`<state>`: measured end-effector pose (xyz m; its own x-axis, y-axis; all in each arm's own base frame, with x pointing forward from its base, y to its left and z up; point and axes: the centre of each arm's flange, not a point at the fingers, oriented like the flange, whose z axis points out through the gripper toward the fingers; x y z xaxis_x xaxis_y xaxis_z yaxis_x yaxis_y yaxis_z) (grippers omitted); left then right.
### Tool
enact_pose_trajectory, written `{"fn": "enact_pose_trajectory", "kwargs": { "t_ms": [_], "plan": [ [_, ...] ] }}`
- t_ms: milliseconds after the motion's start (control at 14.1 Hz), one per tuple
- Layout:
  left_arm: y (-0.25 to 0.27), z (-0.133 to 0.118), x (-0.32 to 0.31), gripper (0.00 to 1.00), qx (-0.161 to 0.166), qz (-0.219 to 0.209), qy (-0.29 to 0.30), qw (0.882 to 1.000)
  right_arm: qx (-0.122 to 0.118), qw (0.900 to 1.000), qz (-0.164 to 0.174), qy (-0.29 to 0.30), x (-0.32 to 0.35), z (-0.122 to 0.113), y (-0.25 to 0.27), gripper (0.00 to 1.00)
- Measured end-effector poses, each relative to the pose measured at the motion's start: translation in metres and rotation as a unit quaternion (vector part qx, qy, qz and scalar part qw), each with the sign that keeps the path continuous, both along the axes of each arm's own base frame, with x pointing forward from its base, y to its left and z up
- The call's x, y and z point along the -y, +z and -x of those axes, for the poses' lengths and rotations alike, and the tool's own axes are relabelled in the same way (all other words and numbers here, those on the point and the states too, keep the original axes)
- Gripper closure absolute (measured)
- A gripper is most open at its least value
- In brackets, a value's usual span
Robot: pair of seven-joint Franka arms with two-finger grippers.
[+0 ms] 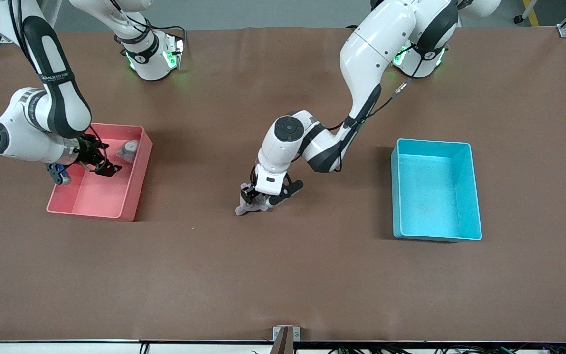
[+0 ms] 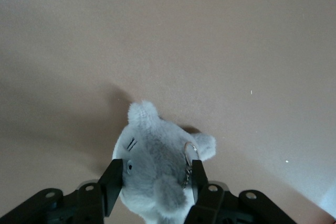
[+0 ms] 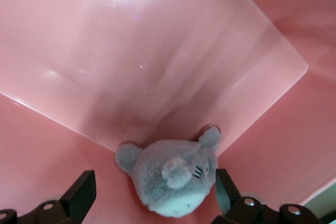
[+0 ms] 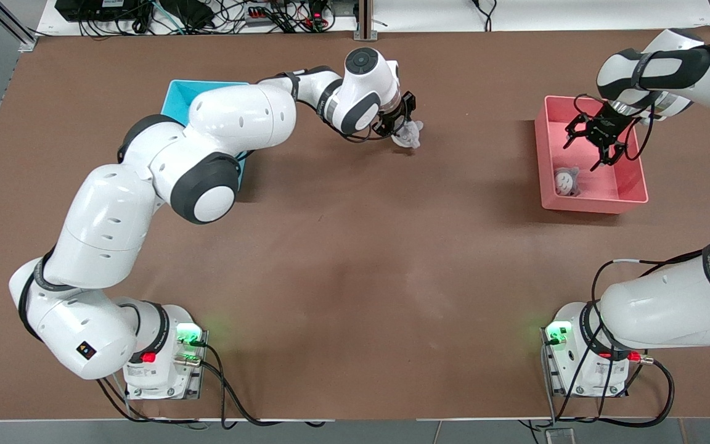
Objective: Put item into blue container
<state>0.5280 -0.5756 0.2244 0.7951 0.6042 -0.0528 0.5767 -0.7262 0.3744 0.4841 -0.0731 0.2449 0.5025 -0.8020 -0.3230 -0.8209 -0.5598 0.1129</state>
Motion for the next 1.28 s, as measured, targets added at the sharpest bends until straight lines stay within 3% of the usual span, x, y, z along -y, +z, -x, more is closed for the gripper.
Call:
{"fn": "enact_pose_trajectory", "kwargs": {
  "t_ms": [142, 283, 354, 638, 921, 1063, 1134, 1275],
  "plan": [
    [-0.001, 0.003, 0.002, 0.42, -0.002, 0.000, 0.002, 1.000, -0.011, 1.000, -0.003, -0.001, -0.002, 0.004, -0.010, 0.00],
    [-0.005, 0.008, 0.006, 0.59, -0.004, -0.002, -0.002, 1.000, -0.025, 1.000, -0.004, -0.001, -0.003, 0.008, -0.022, 0.00],
    [-0.007, 0.012, 0.009, 0.59, -0.005, -0.003, -0.005, 1.000, -0.031, 1.000, -0.004, 0.000, -0.004, 0.010, -0.028, 0.00],
    [-0.006, 0.017, 0.015, 0.85, -0.004, -0.002, -0.010, 1.000, -0.050, 0.999, -0.005, 0.003, -0.007, 0.014, -0.047, 0.00],
    [0.004, 0.011, 0.014, 0.85, 0.000, -0.001, -0.007, 1.000, -0.058, 0.998, -0.007, 0.006, -0.011, 0.016, -0.052, 0.05],
    [0.020, 0.007, 0.008, 0.85, -0.011, -0.020, -0.006, 1.000, -0.063, 0.998, -0.009, 0.007, -0.012, 0.017, -0.052, 0.19],
    [0.034, 0.003, 0.003, 0.85, -0.017, -0.032, -0.003, 0.999, -0.065, 0.998, -0.010, 0.007, -0.012, 0.018, -0.052, 0.21],
    [0.070, -0.009, -0.013, 0.85, -0.024, -0.047, 0.006, 0.999, -0.069, 0.997, -0.012, 0.008, -0.013, 0.017, -0.051, 0.41]
  ]
}}
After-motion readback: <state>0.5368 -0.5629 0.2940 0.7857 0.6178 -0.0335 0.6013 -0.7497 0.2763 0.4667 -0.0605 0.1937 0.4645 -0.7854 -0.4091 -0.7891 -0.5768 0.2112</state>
